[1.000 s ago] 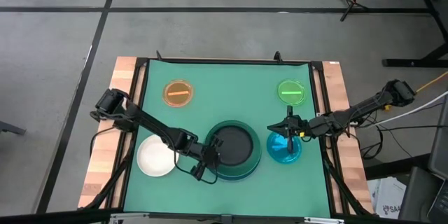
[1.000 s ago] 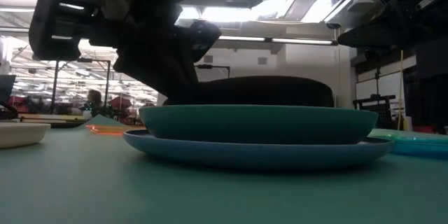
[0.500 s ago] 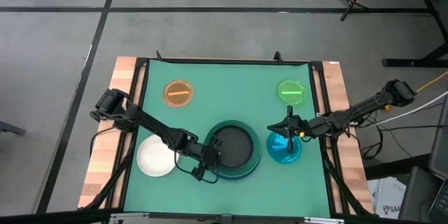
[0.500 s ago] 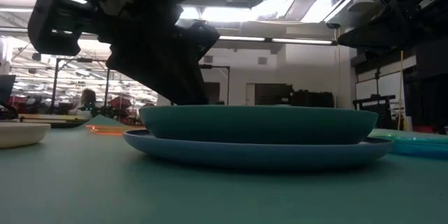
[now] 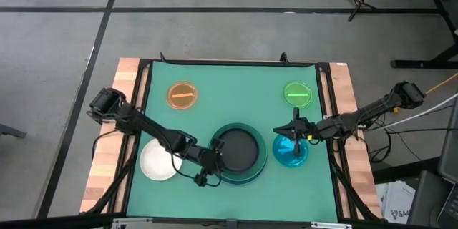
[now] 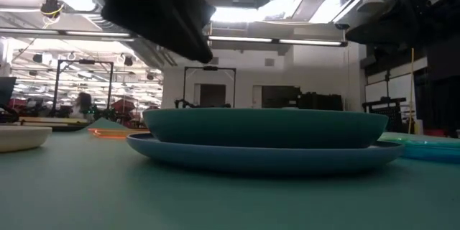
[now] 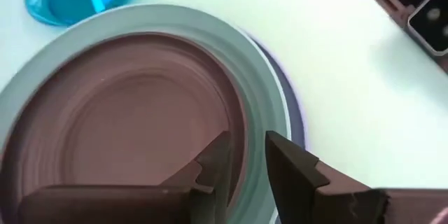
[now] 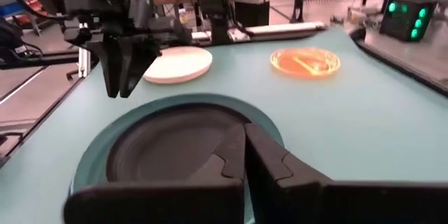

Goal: Stack plastic plates
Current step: Stack the white plate on top of the black plate

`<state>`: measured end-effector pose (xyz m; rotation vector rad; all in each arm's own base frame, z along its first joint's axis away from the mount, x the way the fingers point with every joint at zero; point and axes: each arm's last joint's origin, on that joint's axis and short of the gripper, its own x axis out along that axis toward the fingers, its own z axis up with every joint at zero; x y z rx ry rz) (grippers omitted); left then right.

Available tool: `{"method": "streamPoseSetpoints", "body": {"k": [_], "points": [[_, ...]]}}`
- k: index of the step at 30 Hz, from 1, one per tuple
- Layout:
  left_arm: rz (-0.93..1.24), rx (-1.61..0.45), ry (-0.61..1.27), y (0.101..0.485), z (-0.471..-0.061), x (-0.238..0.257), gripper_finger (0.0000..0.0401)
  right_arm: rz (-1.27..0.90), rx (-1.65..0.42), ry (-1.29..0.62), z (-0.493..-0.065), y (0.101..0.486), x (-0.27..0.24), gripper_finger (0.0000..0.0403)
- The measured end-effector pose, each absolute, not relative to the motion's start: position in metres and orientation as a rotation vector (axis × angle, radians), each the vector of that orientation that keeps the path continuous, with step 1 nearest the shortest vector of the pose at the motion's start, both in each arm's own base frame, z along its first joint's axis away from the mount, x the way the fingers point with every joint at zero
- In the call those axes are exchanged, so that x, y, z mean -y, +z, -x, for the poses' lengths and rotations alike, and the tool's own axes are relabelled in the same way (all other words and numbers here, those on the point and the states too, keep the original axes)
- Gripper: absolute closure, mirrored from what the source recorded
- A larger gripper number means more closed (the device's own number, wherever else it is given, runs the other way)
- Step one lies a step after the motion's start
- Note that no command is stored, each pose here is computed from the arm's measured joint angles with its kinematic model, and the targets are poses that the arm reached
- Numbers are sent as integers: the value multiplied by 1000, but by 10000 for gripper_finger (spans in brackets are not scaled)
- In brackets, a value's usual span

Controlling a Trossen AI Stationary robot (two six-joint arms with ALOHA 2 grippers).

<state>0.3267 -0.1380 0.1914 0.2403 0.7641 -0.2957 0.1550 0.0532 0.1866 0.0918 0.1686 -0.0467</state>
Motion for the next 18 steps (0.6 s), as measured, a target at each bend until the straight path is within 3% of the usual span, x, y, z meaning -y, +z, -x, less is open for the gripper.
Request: {"method": "streamPoseSetpoints", "body": {"k": [18], "points": [[87,-929,-162,187,-299,167,319,199,-64,-27,-156,198,-54,402]]}}
